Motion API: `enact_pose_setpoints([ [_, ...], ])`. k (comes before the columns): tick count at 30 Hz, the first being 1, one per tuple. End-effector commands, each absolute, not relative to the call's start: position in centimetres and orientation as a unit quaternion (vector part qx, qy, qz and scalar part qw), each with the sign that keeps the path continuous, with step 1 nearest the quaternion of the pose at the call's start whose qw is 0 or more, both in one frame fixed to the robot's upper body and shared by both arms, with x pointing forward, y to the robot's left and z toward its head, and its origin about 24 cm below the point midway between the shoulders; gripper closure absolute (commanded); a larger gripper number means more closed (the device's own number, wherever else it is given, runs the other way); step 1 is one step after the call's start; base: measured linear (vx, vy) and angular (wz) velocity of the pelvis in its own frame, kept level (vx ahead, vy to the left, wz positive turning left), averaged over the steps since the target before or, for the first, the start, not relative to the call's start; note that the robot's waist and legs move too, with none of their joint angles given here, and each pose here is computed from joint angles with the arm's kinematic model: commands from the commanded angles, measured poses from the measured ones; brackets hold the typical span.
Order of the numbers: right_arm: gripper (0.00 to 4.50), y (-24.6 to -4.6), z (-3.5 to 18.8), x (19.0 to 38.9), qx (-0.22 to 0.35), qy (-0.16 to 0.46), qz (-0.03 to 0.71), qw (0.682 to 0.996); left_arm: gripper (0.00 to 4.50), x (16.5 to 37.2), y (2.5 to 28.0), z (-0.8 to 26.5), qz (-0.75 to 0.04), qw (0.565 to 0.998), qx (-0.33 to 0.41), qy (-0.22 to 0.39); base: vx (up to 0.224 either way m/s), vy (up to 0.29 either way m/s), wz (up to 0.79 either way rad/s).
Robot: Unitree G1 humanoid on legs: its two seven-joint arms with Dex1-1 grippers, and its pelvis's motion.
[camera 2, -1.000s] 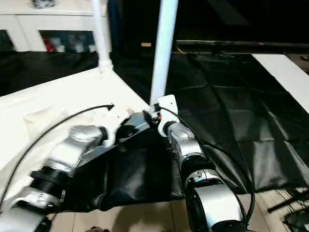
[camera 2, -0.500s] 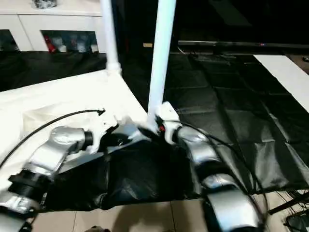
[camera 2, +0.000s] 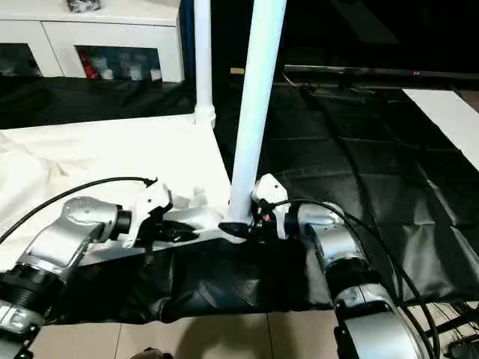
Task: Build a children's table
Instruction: Rotate leg to tighten
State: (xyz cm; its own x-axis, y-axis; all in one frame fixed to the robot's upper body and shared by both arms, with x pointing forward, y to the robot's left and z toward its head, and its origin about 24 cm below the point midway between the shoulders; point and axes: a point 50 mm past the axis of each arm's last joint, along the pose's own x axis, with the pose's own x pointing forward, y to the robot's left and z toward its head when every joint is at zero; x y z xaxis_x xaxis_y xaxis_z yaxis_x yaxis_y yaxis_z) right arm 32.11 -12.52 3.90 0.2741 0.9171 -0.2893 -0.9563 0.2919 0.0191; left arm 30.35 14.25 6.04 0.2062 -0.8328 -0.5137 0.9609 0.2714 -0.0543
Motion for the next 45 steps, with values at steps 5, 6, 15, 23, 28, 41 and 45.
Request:
enact_pose_setpoints([
  [5,1.78,-9.7,2.5,30.9,-0.055,0.139,0.618,0.772,4.50,31.7,12.5,7.7,-0.558,0.796,0.161,0.169,0.000,0.000,0.00],
  [6,1.78,-9.6,2.5,31.1,-0.054,0.136,0.606,0.782,4.50,32.0,12.4,7.7,-0.546,0.805,0.163,0.167,0.000,0.000,0.00],
  [15,1.80,-6.3,2.8,34.3,0.012,0.140,0.396,0.907,4.50,34.6,9.7,8.1,-0.410,0.886,0.150,0.157,0.000,0.000,0.00],
  [23,1.80,-4.1,2.7,34.6,0.001,0.150,0.326,0.933,4.50,34.9,7.3,8.8,-0.394,0.897,0.147,0.134,0.000,0.000,0.00],
  [28,1.04,-4.4,2.6,34.5,0.027,0.153,0.349,0.924,4.50,34.3,7.5,8.6,-0.433,0.879,0.154,0.125,0.000,0.000,0.00],
  [41,0.63,-8.6,3.0,33.7,-0.053,0.116,0.489,0.863,4.50,31.9,11.1,8.1,-0.555,0.802,0.162,0.147,0.000,0.000,0.00],
  [45,0.63,-9.1,3.0,32.4,-0.040,0.117,0.563,0.817,4.50,31.9,11.9,8.0,-0.565,0.794,0.161,0.158,0.000,0.000,0.00],
])
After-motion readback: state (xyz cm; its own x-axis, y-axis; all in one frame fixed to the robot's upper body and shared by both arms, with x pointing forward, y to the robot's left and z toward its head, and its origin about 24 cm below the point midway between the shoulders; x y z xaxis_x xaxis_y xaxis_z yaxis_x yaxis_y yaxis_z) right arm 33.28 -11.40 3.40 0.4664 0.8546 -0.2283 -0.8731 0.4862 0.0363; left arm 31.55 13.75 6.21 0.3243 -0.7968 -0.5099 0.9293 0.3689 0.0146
